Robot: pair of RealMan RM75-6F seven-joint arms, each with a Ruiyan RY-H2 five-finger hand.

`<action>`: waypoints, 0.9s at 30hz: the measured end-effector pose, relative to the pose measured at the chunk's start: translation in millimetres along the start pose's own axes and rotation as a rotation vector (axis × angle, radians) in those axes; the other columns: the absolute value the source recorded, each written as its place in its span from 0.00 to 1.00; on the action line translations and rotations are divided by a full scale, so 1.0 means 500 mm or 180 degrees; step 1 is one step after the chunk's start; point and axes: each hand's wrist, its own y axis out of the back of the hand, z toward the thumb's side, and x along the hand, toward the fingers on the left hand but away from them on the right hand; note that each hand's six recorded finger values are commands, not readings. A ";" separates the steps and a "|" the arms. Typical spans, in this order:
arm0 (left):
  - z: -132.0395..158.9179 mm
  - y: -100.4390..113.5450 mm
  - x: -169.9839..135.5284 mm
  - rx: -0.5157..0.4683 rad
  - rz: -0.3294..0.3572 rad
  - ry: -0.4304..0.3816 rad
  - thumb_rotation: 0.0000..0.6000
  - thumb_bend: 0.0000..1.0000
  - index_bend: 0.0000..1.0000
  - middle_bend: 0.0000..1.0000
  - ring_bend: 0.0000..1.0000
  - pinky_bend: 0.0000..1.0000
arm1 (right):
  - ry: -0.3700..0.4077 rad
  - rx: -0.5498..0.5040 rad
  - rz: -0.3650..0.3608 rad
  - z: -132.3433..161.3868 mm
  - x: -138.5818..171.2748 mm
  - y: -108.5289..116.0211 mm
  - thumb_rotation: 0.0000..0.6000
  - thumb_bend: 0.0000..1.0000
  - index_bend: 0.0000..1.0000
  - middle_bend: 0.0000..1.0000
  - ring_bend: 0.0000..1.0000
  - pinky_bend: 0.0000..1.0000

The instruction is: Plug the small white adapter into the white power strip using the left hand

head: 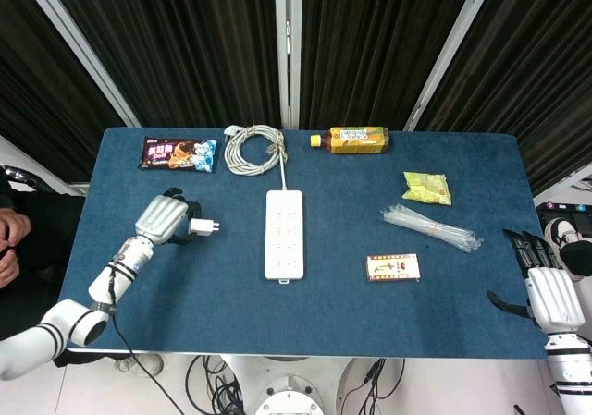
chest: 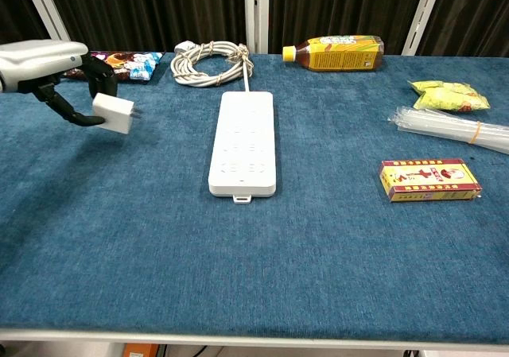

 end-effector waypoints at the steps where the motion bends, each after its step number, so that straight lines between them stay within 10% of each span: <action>1: 0.000 0.005 -0.002 0.0127 -0.0071 -0.0007 1.00 0.51 0.59 0.62 0.41 0.18 | -0.0001 0.0000 -0.0001 0.000 0.000 0.000 1.00 0.08 0.00 0.10 0.00 0.00; 8: 0.024 0.016 -0.008 0.0855 -0.0556 -0.0030 1.00 0.51 0.57 0.61 0.41 0.16 | -0.0004 0.0003 -0.0008 0.001 0.003 0.000 1.00 0.08 0.00 0.10 0.00 0.00; 27: 0.060 0.005 -0.007 0.1160 -0.0813 0.0112 1.00 0.45 0.38 0.45 0.35 0.16 | -0.0031 0.0010 -0.0015 -0.001 0.004 0.002 1.00 0.08 0.00 0.11 0.00 0.00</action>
